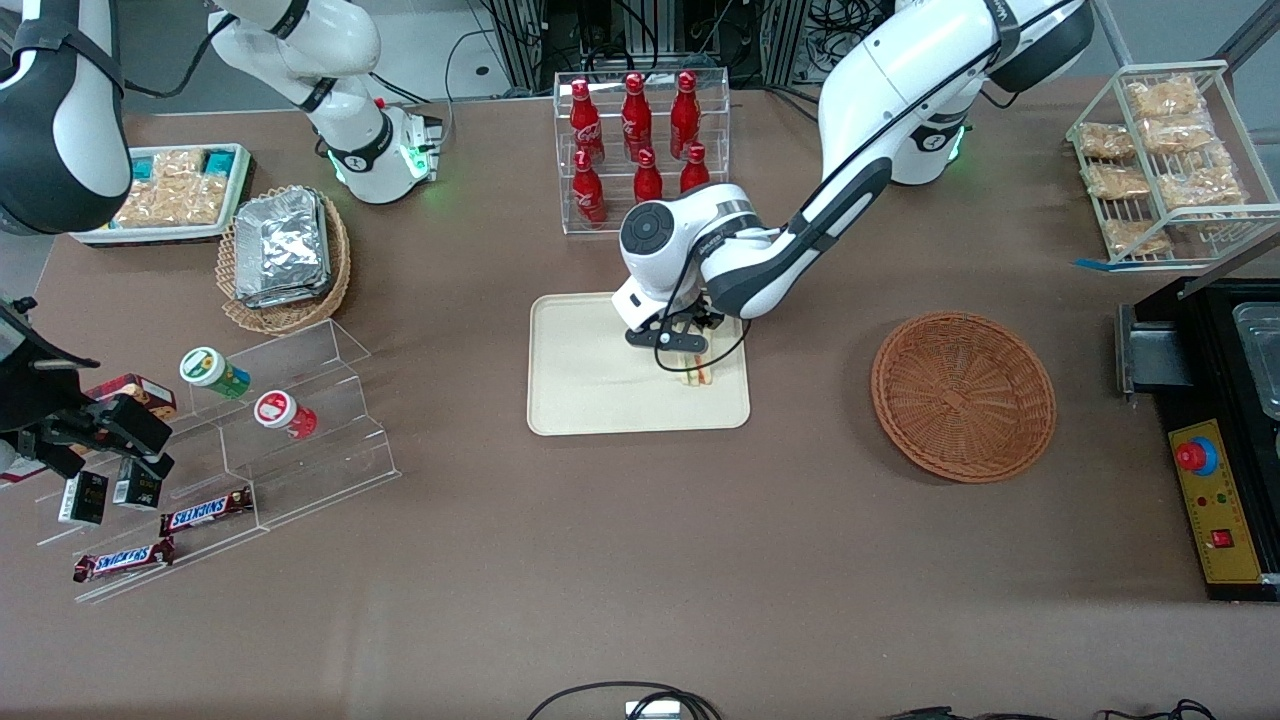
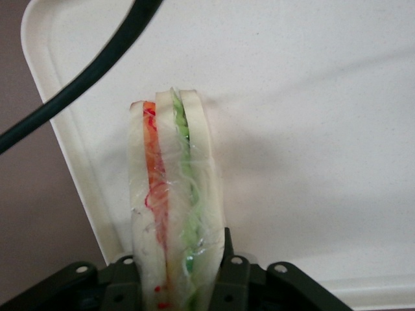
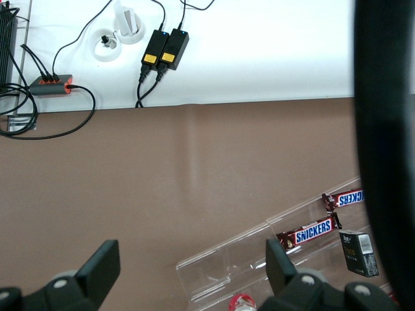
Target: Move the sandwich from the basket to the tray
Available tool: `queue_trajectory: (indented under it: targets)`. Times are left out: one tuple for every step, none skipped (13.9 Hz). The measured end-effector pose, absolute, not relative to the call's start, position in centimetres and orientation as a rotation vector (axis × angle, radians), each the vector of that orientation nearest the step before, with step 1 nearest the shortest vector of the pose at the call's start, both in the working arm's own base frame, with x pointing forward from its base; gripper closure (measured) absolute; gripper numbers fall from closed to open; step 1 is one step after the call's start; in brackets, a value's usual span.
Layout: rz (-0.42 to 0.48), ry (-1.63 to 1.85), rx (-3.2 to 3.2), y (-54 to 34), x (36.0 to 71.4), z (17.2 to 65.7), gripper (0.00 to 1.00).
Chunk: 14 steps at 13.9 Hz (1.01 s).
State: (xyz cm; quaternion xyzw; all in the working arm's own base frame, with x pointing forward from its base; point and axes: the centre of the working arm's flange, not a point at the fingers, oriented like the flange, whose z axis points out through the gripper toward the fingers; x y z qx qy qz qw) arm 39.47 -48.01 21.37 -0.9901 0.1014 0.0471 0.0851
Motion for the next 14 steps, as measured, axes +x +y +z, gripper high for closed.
queue_trajectory:
  targets:
    - [0.140,0.291,-2.952,-48.0,39.4,21.4,0.45]
    - [0.139,0.281,-2.953,-48.0,39.4,21.4,0.37]
    - [0.138,0.273,-2.953,-48.0,39.5,21.4,0.26]
    - [0.137,0.265,-2.950,-48.0,39.6,21.5,0.17]
    - [0.134,0.253,-2.946,-48.0,39.8,21.8,0.06]
    - [0.125,0.232,-2.945,-48.0,40.3,22.3,0.00]
    - [0.112,0.195,-2.943,-48.0,40.9,23.1,0.00]
    - [0.093,0.135,-2.944,-48.0,41.8,24.0,0.00]
    - [0.068,0.055,-2.948,-47.8,43.1,25.2,0.00]
    - [0.043,-0.039,-2.950,-47.3,44.7,26.4,0.00]
    - [0.021,-0.143,-2.947,-46.3,46.9,27.9,0.00]
    - [0.009,-0.228,-2.938,-45.0,48.9,29.1,0.00]
    - [0.005,-0.305,-2.919,-43.4,50.9,30.4,0.00]
    - [0.005,-0.372,-2.896,-41.8,52.7,31.7,0.00]
